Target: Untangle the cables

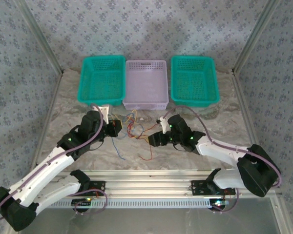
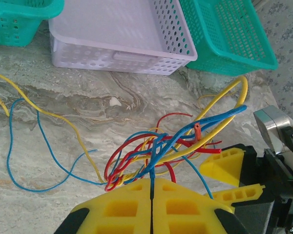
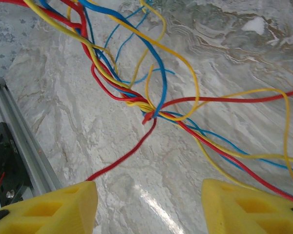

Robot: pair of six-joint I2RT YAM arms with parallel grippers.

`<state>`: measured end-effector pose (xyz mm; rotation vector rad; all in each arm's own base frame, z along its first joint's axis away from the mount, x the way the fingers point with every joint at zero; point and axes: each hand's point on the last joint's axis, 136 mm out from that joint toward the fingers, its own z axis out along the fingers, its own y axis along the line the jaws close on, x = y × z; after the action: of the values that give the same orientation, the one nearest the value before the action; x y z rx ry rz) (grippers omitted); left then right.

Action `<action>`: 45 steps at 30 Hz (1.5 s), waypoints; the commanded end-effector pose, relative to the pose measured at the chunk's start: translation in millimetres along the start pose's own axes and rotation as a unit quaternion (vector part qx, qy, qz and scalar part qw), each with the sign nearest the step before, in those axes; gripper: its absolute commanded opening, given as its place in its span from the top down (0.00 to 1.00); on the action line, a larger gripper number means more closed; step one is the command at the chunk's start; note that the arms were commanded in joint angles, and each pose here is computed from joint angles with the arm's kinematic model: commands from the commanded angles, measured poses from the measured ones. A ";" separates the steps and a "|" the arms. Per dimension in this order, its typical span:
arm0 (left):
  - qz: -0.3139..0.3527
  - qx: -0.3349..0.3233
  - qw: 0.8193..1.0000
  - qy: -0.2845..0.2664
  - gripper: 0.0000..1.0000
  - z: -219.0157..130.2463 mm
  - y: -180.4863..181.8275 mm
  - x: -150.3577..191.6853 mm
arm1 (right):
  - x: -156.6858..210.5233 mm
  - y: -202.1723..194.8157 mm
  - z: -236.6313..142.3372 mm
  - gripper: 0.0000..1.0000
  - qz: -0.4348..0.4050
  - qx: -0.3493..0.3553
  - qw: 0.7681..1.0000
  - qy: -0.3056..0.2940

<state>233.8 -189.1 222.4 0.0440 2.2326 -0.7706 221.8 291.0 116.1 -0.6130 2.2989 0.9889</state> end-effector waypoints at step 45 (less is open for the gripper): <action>0.021 -0.155 0.988 -0.005 1.00 -48.6 52.6 -13.0 | -34.3 -56.9 -89.2 1.00 0.062 0.096 0.990 -0.082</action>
<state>228.5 -138.4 233.2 -0.0410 2.2690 -0.5178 258.1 215.5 167.3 -0.3731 2.2256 0.8467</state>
